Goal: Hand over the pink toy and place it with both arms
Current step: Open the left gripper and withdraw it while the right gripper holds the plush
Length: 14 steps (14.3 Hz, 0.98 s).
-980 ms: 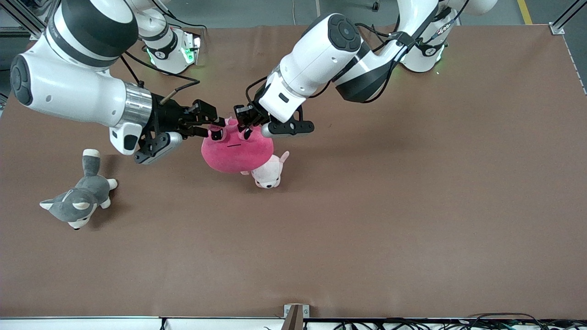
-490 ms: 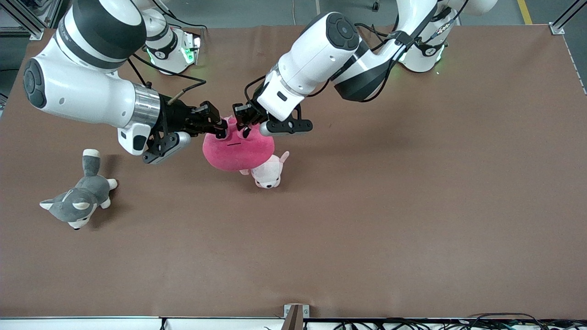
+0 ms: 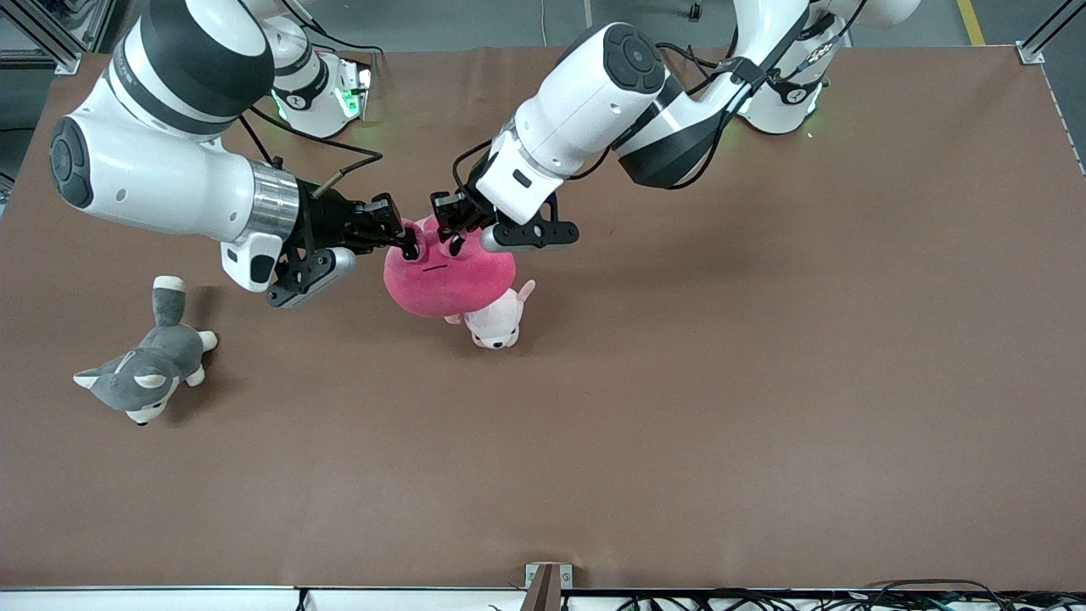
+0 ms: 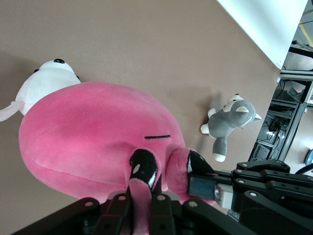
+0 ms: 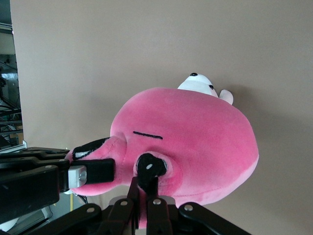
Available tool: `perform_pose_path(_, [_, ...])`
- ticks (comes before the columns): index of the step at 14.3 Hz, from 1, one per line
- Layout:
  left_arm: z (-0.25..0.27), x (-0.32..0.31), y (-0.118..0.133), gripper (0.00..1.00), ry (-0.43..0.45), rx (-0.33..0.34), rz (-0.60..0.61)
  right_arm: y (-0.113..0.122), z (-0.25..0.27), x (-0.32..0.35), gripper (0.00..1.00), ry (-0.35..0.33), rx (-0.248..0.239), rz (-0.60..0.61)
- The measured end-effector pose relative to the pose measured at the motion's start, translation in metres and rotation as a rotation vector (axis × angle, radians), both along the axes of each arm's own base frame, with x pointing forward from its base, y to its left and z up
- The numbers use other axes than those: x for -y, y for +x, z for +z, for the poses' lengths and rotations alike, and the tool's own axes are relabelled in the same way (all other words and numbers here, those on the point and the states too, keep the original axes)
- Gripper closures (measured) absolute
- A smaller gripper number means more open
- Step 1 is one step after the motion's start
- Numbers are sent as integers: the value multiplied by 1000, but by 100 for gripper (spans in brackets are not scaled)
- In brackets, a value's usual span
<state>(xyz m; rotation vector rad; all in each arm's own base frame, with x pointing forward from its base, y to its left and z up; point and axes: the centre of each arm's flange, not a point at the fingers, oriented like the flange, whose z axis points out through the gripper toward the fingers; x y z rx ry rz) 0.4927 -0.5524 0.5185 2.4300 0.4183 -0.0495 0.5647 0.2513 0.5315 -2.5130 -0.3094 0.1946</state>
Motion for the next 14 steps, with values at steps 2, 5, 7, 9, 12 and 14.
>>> perform_pose_path(2, [3,0,0,67,-2,7,0,0,0,1,92,-1,0,-1])
perform_pose_path(5, [14,-2,0,34,7,48,-6,-1,1,6,92,-8,-22,11])
perform_pose_path(7, [20,-5,2,14,14,69,-6,4,10,25,92,-11,-34,0])
perform_pose_path(9, [29,-12,4,0,31,83,-6,17,19,64,92,-5,-24,-32])
perform_pose_path(12, [56,-51,20,0,102,109,-2,35,16,134,92,12,15,-61])
perform_pose_path(14, [78,-96,38,0,160,119,8,46,-4,169,92,5,2,-90])
